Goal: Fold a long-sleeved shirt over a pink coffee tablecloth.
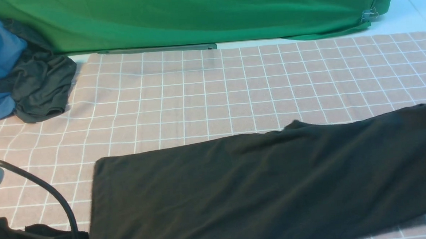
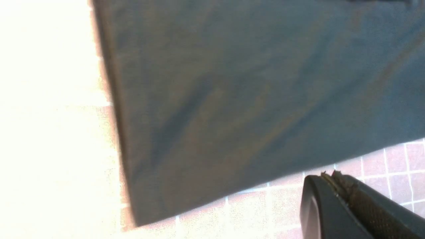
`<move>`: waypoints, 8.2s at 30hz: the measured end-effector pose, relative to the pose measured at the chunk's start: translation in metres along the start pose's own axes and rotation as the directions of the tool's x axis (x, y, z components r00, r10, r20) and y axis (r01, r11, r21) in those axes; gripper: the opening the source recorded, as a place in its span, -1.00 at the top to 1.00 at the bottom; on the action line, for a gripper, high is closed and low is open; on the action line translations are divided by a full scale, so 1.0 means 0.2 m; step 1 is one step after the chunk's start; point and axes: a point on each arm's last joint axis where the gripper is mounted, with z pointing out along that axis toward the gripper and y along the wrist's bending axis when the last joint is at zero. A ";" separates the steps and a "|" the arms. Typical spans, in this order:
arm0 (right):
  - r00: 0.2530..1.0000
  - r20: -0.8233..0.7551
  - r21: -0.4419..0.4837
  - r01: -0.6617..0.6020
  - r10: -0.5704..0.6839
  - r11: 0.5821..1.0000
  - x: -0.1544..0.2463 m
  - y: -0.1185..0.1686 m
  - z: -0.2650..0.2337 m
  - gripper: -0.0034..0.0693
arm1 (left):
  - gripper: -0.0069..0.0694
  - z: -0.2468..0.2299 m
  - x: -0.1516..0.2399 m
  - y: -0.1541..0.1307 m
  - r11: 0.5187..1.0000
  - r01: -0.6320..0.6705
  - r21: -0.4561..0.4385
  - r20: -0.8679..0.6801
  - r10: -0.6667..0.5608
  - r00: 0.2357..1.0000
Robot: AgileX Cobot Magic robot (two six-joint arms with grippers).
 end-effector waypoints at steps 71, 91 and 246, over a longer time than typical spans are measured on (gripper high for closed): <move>0.673 0.468 -0.237 0.720 -0.572 0.653 0.24 1.95 -0.31 0.39 | 0.79 0.01 -0.04 0.01 0.992 0.122 -0.020 0.078 -0.120 0.990; 0.792 0.204 -0.251 0.610 -0.575 0.751 0.38 1.30 -0.07 0.80 | 0.79 0.64 -0.23 -0.10 0.997 0.077 -0.019 -0.309 -0.079 0.948; 0.754 0.230 -0.268 0.657 -0.615 0.705 0.27 1.23 0.05 0.81 | 0.37 0.90 -0.62 0.29 0.906 0.176 -0.385 -0.089 -0.227 0.970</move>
